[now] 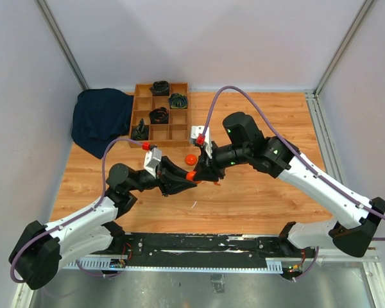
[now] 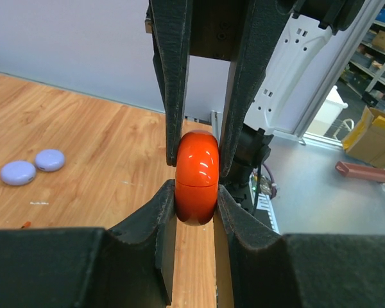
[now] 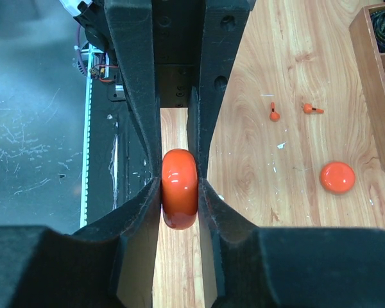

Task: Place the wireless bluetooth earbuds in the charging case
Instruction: Open the charging case.

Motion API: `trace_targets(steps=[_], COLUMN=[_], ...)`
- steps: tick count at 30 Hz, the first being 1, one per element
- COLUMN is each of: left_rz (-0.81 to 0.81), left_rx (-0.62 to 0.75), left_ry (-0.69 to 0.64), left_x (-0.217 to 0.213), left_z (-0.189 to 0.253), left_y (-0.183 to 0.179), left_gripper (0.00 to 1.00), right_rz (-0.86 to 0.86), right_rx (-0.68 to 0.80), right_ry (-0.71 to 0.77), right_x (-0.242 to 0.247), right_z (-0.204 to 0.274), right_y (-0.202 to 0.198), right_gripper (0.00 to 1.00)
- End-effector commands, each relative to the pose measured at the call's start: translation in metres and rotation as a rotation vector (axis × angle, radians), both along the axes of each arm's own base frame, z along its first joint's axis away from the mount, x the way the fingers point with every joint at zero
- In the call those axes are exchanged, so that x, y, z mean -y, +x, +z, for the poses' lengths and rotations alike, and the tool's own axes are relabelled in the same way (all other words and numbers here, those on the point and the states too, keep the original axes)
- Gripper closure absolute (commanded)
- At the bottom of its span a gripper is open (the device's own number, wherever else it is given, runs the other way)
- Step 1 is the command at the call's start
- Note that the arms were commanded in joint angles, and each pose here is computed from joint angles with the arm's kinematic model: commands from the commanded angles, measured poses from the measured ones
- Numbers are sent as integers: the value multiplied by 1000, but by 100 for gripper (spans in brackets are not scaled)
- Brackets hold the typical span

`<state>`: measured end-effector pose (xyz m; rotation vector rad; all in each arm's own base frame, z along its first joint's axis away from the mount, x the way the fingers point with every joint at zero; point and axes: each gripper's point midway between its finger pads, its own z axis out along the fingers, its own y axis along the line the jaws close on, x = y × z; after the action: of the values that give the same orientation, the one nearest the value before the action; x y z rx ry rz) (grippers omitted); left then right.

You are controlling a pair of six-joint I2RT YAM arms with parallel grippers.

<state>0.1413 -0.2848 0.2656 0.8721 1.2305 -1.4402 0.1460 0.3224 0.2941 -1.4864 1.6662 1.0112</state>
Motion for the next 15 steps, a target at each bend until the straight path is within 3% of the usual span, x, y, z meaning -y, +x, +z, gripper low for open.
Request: trace_targets(steps=[1, 6, 15], left_rz=[-1, -2, -25], left_rx=[145, 202, 225], left_ry=[-39, -38, -27], left_x=[-3, -6, -6], left_z=[11, 8, 3], left_y=[-10, -15, -20], left_gripper=[100, 100, 100], right_rz=[-23, -36, -84], right_rx=[75, 94, 127], right_ry=[8, 10, 3], right_x=[2, 4, 8], right_z=[6, 9, 13], right_y=[6, 9, 17], right_gripper=[67, 54, 50])
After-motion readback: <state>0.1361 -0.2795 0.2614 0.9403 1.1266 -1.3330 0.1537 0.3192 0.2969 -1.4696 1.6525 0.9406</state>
